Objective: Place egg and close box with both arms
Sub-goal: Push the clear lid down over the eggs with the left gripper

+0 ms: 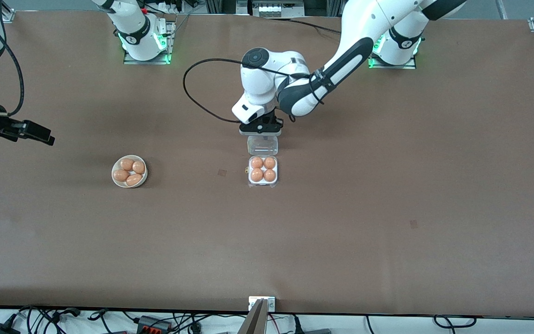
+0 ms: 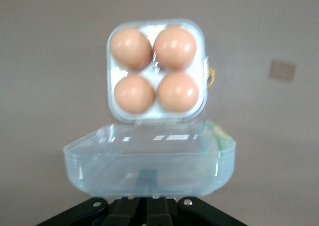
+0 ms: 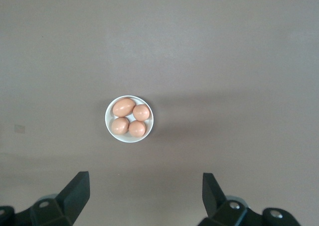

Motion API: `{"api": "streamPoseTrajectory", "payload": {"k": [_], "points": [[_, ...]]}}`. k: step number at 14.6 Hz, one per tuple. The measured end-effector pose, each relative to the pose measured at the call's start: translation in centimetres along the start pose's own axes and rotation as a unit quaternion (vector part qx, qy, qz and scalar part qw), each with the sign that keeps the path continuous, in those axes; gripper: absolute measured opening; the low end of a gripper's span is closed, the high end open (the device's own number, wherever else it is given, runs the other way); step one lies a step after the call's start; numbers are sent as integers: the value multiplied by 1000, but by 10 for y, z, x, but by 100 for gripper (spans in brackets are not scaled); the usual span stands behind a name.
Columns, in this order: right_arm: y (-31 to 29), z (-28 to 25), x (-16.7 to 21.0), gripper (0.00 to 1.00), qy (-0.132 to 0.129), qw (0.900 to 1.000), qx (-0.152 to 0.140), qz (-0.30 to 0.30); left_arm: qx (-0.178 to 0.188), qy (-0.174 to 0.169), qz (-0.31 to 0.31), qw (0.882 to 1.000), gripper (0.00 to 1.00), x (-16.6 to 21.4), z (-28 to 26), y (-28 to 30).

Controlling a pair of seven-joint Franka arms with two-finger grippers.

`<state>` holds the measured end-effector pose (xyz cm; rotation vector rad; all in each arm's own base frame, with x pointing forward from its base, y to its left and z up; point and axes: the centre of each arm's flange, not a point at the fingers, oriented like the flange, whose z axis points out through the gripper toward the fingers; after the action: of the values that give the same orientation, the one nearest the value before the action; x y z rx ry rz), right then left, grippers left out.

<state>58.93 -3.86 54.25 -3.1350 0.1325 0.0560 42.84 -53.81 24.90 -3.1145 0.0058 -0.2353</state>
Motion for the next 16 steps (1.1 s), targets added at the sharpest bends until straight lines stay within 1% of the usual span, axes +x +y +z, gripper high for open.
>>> {"api": "streamPoseTrajectory", "payload": {"k": [4,6,9,10,13,14,16], "points": [[1,-7,-3,100,11,1000,-4,-10,-14,34,-41,998,3,57,-13,-12],[1,-13,-2,100,18,1000,-4,-11,-22,42,-45,998,3,64,-26,-8],[1,-23,-1,100,28,1000,-4,-11,0,36,-41,999,3,57,-32,-5],[0,-24,-1,100,30,999,-4,-12,12,34,-41,999,3,56,-36,-6],[-4,-22,-3,100,20,1000,-4,-16,72,21,-31,997,3,48,-54,-13],[-4,-22,-3,100,18,1000,-4,-17,97,13,-12,995,3,43,-61,-17],[-3,-22,-3,100,17,1000,-4,-16,149,-8,36,988,3,36,-70,-28]]}}
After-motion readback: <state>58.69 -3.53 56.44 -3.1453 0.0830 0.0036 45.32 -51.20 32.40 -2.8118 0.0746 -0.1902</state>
